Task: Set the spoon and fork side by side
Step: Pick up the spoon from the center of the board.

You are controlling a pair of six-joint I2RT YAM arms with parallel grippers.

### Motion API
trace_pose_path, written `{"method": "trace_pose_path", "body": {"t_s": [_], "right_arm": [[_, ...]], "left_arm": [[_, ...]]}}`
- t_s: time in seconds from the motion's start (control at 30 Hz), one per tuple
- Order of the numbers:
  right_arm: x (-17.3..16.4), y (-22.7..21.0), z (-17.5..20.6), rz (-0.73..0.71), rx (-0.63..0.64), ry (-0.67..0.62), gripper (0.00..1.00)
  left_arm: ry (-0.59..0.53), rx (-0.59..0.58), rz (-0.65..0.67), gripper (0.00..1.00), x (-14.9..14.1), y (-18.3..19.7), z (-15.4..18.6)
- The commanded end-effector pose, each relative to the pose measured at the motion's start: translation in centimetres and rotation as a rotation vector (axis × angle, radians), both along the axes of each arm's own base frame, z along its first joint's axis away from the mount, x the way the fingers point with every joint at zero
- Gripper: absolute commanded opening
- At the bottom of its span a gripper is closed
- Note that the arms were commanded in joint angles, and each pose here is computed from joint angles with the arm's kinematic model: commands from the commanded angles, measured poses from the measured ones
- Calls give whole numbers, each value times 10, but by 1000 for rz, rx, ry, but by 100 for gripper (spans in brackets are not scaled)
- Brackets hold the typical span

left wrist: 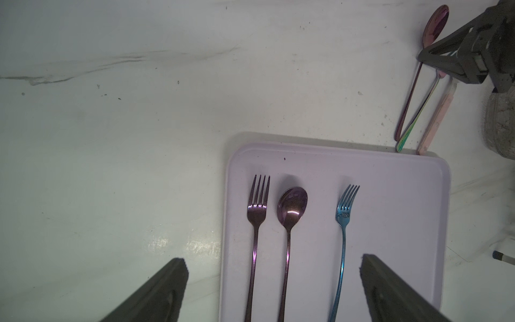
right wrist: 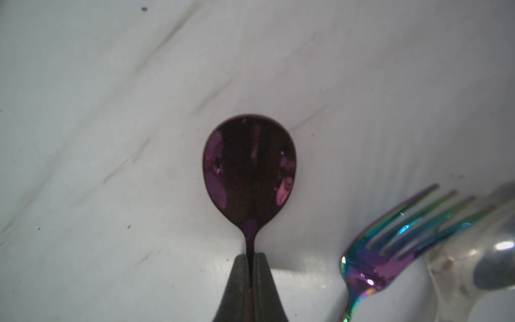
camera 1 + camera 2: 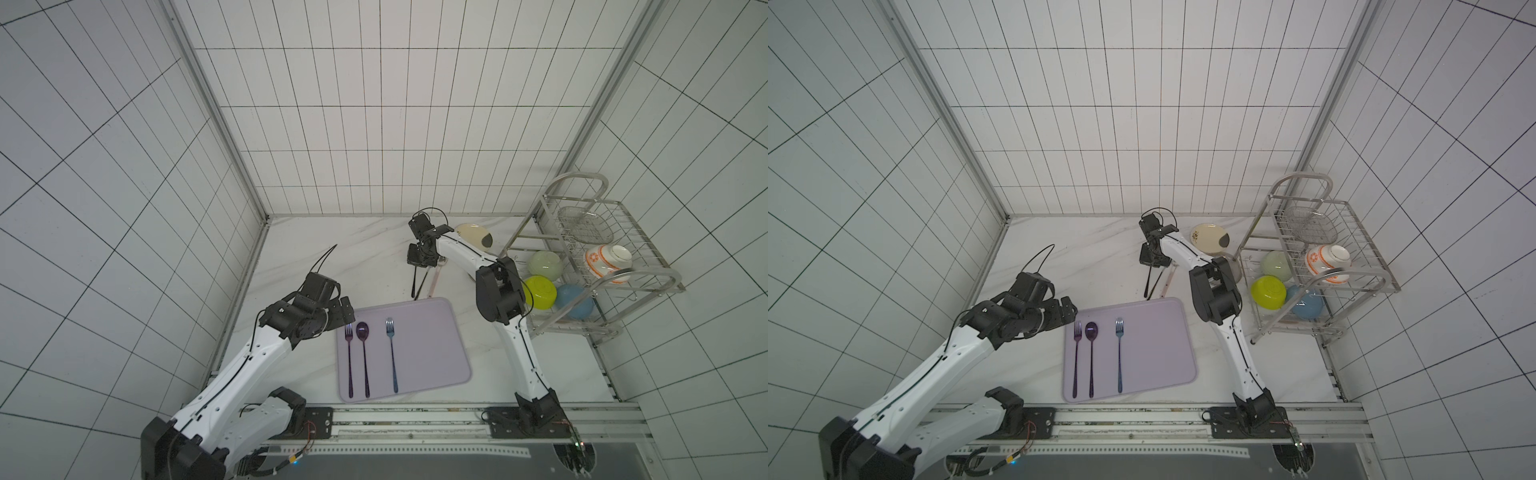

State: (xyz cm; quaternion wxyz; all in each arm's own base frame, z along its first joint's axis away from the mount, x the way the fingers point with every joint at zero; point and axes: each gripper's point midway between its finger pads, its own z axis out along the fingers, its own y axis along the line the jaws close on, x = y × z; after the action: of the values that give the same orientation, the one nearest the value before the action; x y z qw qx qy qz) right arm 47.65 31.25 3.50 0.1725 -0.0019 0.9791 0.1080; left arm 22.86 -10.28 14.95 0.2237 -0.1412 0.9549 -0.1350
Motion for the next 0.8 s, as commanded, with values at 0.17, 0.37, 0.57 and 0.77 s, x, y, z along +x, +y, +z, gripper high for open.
{"method": "trace_pose_path", "body": {"t_s": [0.17,0.37,0.57,0.77], "right_arm": [[38,3,97,122,41,-286,0],[19,-5,141,159,59,-339,0],[-38,-19,165,177,60,-308,0],[-136,-27,148,185,13,-220,0]], "left_arm": [[-58,23,39,98,-2,13,14],[-101,36,65,98,-2,20,19],[-146,50,79,98,-1,26,22],[-168,42,78,98,-1,26,25]]}}
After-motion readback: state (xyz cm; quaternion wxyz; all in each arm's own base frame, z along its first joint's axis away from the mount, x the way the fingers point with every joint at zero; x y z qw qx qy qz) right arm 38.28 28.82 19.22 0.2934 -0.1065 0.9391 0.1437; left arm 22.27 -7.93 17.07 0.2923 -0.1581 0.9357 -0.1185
